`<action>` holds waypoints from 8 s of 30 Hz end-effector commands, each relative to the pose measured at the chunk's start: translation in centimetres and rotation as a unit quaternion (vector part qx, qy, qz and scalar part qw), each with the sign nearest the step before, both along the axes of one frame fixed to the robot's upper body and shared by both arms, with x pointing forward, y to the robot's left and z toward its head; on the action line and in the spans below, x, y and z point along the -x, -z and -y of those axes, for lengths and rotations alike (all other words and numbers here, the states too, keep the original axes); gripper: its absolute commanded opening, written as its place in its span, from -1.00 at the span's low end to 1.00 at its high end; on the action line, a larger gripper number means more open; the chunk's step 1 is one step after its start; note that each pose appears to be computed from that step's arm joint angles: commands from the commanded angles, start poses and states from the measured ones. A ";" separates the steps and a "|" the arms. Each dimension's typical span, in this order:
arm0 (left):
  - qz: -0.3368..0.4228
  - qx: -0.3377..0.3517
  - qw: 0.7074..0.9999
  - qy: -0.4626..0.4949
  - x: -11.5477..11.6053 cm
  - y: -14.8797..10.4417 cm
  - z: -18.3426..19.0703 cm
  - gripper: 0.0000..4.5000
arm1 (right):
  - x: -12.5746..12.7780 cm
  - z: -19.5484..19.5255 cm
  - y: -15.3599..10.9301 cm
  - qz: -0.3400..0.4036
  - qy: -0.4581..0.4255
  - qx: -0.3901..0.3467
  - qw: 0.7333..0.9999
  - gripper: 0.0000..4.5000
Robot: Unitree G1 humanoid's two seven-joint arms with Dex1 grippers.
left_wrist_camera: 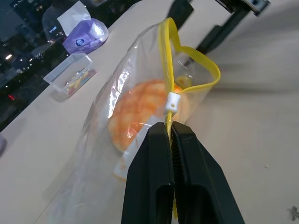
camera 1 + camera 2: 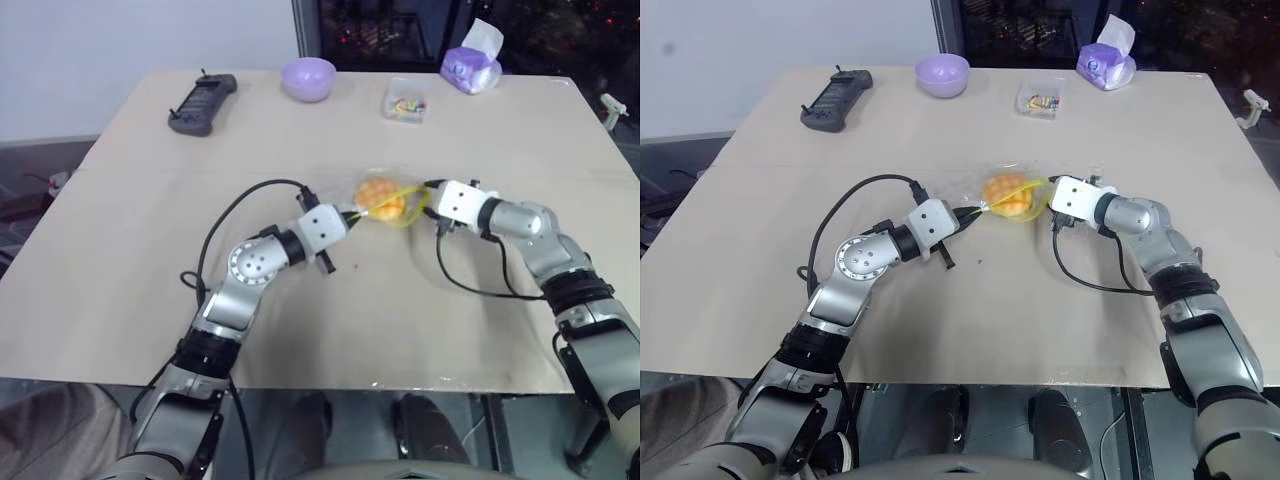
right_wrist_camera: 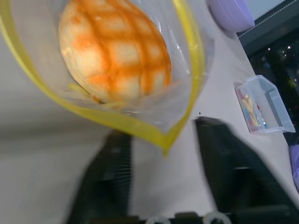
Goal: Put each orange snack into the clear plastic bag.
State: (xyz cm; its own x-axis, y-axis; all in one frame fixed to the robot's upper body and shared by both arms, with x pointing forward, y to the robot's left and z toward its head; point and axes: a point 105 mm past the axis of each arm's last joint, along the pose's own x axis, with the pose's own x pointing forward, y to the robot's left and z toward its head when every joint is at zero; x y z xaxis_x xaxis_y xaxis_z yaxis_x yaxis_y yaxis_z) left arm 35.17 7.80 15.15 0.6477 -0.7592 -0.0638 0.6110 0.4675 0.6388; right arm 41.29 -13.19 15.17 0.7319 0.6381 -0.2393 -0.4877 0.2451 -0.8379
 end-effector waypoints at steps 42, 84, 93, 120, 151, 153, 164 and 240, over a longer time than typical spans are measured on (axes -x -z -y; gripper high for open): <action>0.095 0.029 0.995 0.016 -0.5 -4.6 0.2 -1.00 | 7.5 3.8 -9.0 -0.083 -0.016 0.062 0.994 0.35; 0.184 -0.069 0.978 0.072 2.0 -3.8 1.4 -1.00 | 6.8 -8.7 -8.0 0.006 -0.164 0.010 0.986 -0.27; 0.180 -0.072 0.979 0.069 1.9 -3.6 1.2 -1.00 | 6.6 -8.4 -8.2 0.010 -0.158 0.013 0.987 -0.99; 0.171 -0.080 0.979 0.072 1.6 -3.1 1.1 -1.00 | 7.5 -8.4 -8.6 0.016 -0.170 0.009 0.985 -0.98; 0.165 -0.071 0.981 0.073 1.6 -2.8 1.5 -1.00 | 8.7 -8.0 -6.9 -0.028 -0.186 0.038 0.981 0.02; 0.164 -0.071 0.981 0.075 1.7 -2.6 1.5 -1.00 | 8.4 -7.9 -6.7 -0.029 -0.177 0.040 0.983 0.02; 0.164 -0.071 0.981 0.076 1.8 -2.6 1.4 -1.00 | 8.1 -8.1 -6.5 -0.027 -0.172 0.038 0.984 -0.88; 0.144 -0.157 0.971 -0.108 -3.3 -1.3 -4.3 -1.00 | 4.4 -1.2 -3.8 -0.075 0.020 0.108 0.991 -0.96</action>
State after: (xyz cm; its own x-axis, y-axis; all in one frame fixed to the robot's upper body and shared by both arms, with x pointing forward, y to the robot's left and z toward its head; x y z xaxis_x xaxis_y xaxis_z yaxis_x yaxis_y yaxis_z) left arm 37.73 10.03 15.47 0.7624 -0.6403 -0.0937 0.3437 0.2779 0.8970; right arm 36.52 -10.02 18.35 0.6493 0.5935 -0.4755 -0.6246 0.0596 -0.7786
